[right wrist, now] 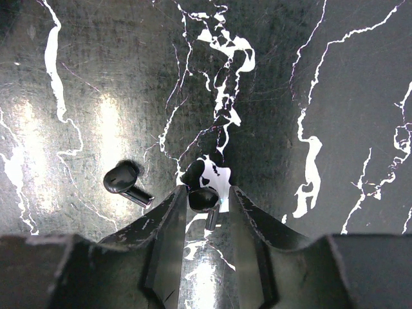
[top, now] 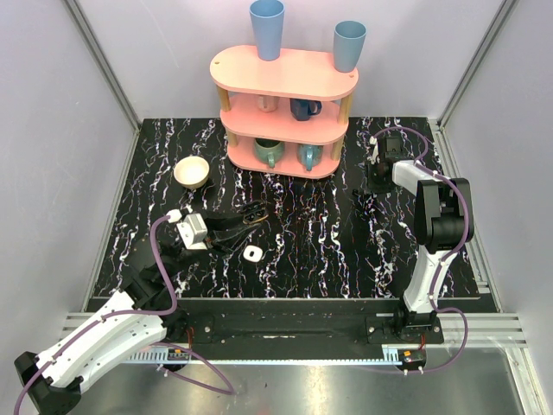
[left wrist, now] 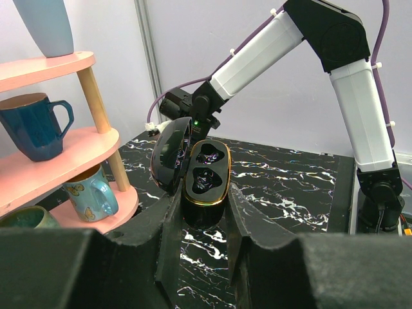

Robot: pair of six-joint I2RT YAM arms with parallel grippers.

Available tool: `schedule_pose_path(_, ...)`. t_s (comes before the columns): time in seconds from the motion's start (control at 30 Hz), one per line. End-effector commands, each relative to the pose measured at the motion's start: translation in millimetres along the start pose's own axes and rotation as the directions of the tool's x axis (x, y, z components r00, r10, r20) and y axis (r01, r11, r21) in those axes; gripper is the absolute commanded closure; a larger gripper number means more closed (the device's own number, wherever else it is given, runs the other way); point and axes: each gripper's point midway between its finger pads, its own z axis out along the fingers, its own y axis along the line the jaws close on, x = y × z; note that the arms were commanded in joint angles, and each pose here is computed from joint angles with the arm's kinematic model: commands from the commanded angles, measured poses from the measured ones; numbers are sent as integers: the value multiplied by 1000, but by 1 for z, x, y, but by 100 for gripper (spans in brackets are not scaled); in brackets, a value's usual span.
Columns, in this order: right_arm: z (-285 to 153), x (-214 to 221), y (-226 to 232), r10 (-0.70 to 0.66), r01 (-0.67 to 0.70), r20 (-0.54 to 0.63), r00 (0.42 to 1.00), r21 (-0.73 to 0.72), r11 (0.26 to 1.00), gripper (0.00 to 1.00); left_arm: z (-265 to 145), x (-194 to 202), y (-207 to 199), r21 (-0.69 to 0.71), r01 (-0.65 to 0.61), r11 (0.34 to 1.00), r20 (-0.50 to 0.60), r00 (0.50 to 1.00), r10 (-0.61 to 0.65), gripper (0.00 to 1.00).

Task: Insert the wireless bluetooth earbuds into the charging case
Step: Pick up the right earbud from the center of the board.

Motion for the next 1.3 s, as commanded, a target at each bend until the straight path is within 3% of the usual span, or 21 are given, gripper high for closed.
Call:
schedule_pose_path(0.0,-2,-3,1,4,-4,1,1000,-16,1000,60,2,-25,0,6,-41,999,70,997,40,100)
schedule_pose_path(1.27,-17,-6,-1,3,-3,3,1000,0,1000,59,3,-22,0,7,-38,999,62,997,37,100)
